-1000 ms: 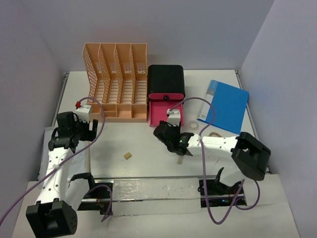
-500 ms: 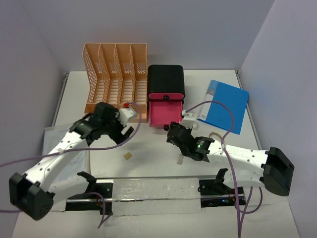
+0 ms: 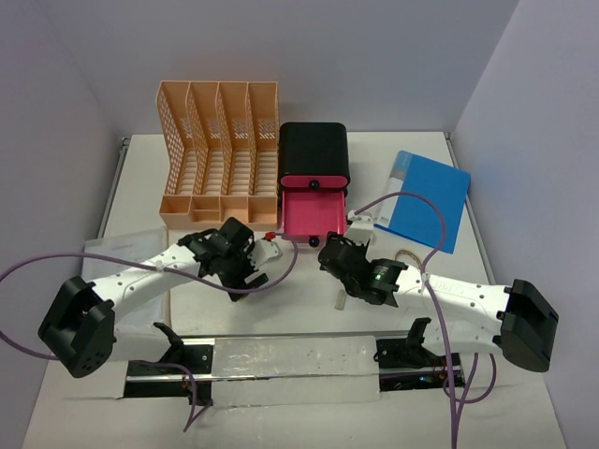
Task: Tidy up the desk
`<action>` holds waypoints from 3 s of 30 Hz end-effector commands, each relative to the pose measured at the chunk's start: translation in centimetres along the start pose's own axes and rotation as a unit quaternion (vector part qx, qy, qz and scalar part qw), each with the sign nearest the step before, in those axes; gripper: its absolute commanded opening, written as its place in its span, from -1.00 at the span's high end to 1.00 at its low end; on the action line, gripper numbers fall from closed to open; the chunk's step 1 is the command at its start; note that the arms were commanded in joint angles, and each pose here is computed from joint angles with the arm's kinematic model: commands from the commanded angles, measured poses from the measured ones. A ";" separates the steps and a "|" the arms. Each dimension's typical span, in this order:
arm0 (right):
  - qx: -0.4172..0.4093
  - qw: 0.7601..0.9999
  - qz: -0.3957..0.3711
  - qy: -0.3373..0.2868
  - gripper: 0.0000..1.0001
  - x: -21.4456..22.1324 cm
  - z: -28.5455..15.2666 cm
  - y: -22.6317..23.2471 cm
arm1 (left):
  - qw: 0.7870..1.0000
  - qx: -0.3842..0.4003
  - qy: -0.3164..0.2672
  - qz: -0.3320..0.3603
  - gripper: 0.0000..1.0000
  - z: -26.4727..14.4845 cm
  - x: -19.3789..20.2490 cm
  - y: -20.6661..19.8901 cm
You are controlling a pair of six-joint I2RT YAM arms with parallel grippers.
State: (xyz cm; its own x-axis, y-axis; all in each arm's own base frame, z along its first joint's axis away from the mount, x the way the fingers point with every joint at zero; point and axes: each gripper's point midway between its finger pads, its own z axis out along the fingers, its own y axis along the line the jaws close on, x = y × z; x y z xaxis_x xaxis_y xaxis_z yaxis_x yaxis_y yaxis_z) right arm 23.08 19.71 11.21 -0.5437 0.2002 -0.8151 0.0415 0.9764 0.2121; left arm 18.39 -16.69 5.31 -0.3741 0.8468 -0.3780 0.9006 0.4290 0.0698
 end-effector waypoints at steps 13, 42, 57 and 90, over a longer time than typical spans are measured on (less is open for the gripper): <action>0.040 0.999 0.003 -0.031 -0.22 -0.9 -0.1 -1.7 | 0.997 0.018 0.074 0.007 -0.17 4.3 1.8 -0.9; -0.011 0.994 0.090 0.059 -0.28 3.4 -0.9 -4.8 | 0.978 -0.098 -0.183 0.015 0.99 -7.5 -20.4 6.9; -0.004 0.989 0.060 0.137 -0.27 7.8 -0.3 -5.0 | 0.986 -0.105 -0.126 0.039 0.86 1.4 -24.8 8.7; 0.035 0.971 -0.035 0.234 -0.17 12.0 -1.1 -2.9 | 0.973 -0.126 -0.195 -0.003 -0.69 -10.8 -18.5 7.6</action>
State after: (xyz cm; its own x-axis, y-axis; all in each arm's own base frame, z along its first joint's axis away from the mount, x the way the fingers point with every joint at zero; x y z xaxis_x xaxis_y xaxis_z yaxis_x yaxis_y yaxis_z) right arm 15.05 17.46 1.14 -0.8723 0.0688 -0.4841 0.0305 0.9958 0.0865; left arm 31.04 -28.36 21.88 -0.1869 0.7264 -0.6613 0.8119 0.4932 0.3123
